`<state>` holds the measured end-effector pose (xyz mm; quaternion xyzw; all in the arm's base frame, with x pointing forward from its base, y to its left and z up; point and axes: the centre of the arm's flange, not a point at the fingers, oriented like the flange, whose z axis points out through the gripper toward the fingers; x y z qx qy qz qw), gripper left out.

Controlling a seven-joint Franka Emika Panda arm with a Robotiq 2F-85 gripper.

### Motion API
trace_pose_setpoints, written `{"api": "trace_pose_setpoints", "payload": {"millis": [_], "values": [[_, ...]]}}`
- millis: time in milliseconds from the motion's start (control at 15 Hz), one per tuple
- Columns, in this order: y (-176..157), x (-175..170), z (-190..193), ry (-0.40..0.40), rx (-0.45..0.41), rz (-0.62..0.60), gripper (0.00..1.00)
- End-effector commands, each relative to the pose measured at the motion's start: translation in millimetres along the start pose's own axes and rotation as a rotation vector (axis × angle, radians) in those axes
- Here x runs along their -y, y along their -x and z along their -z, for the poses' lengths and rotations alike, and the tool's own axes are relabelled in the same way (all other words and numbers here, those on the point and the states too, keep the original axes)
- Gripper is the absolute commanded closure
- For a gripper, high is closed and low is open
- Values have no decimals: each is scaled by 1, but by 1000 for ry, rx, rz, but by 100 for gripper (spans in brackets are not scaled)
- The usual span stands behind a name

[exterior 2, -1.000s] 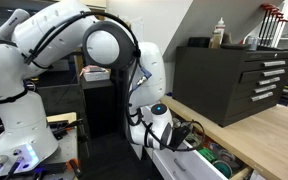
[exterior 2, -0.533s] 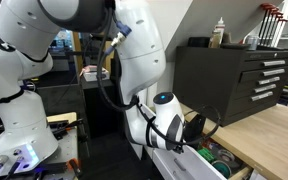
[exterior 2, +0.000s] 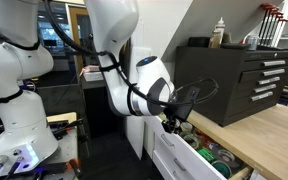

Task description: Open the topmost drawer of the file cabinet to the left

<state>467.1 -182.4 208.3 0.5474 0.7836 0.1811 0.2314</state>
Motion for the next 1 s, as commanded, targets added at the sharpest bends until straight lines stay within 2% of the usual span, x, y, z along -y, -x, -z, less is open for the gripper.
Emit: {"api": "trace_pose_setpoints", "payload": {"millis": [0,333,667,733,800,933], "values": [[-28,-11,51,-53,56,-137,0],[-20,-29,43,-76,145,-392,0],[-16,-38,23,-144,241,-620,0],[-17,-39,21,-148,269,-650,0],[0,-37,30,-132,194,-583,0],[3,-44,30,-137,215,-617,0]]}}
